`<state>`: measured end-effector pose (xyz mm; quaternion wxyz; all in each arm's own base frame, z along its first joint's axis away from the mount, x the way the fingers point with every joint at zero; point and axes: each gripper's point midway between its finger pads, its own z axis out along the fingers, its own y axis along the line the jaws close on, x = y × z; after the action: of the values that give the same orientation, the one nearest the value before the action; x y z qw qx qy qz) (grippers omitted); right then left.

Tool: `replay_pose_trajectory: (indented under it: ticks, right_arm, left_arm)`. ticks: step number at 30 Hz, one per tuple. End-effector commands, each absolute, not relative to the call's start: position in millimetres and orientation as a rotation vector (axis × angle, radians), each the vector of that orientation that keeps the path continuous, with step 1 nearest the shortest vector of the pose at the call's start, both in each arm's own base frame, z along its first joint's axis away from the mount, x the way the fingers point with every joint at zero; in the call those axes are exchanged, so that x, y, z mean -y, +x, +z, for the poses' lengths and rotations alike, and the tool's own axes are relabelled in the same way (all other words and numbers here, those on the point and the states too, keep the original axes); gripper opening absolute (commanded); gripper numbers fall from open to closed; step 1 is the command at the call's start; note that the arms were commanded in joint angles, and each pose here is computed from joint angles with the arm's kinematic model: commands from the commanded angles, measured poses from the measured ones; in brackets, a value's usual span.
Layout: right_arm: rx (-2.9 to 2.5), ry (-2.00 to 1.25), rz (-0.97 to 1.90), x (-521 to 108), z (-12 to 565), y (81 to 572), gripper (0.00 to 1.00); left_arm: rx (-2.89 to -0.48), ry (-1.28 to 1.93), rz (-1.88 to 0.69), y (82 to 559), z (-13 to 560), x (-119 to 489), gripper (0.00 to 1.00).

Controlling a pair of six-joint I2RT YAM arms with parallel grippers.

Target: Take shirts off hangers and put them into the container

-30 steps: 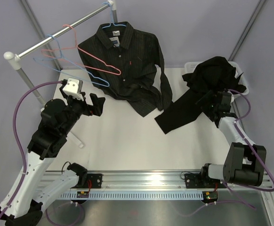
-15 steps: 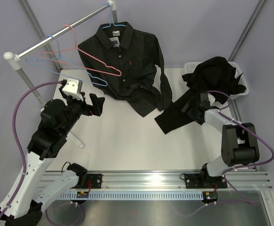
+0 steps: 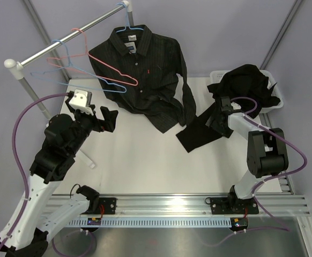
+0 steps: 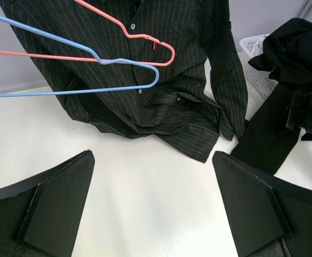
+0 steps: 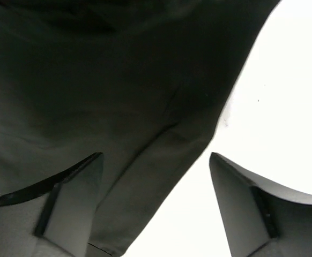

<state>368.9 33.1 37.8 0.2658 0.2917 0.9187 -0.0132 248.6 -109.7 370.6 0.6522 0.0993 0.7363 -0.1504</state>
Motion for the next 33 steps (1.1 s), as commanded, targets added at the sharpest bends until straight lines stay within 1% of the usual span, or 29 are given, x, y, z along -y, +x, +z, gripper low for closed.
replay_pose_trajectory:
  ticks: [1, 2, 4, 11, 15, 20, 24, 27, 28, 33]
  right_arm:
    - [-2.518, 0.774, -0.017, -41, 49, 365, 0.83]
    - [-2.488, 0.784, 0.024, -43, 58, 365, 0.81]
    - [-2.466, 0.795, 0.083, -49, 64, 364, 0.80]
    - [-2.372, 0.971, 0.273, -67, 55, 358, 0.83]
    - [-2.413, 0.966, 0.262, -79, 46, 358, 0.86]
    - [-2.422, 0.967, 0.224, -86, 44, 361, 0.86]
    - [-2.462, 0.972, 0.138, -83, 39, 358, 0.83]
    - [-2.483, 0.993, 0.113, -83, 37, 359, 0.80]
    - [-2.490, 0.994, 0.107, -84, 37, 362, 0.76]
    - [-2.553, 1.012, 0.049, -83, 30, 360, 0.70]
  left_arm:
    - [-1.596, 0.205, -0.328, 251, 387, 106, 0.99]
    - [-1.598, 0.202, -0.324, 252, 387, 105, 0.99]
    - [-1.601, 0.205, -0.323, 253, 386, 106, 0.99]
    - [-1.598, 0.203, -0.320, 253, 386, 105, 0.99]
    - [-1.602, 0.206, -0.322, 254, 385, 106, 0.99]
    - [-1.595, 0.202, -0.319, 252, 387, 104, 0.99]
    - [-1.596, 0.204, -0.317, 252, 387, 104, 0.99]
    - [-1.593, 0.199, -0.307, 252, 387, 102, 0.99]
    - [-1.591, 0.197, -0.303, 252, 387, 101, 0.99]
    - [-1.574, 0.189, -0.283, 250, 388, 96, 0.99]
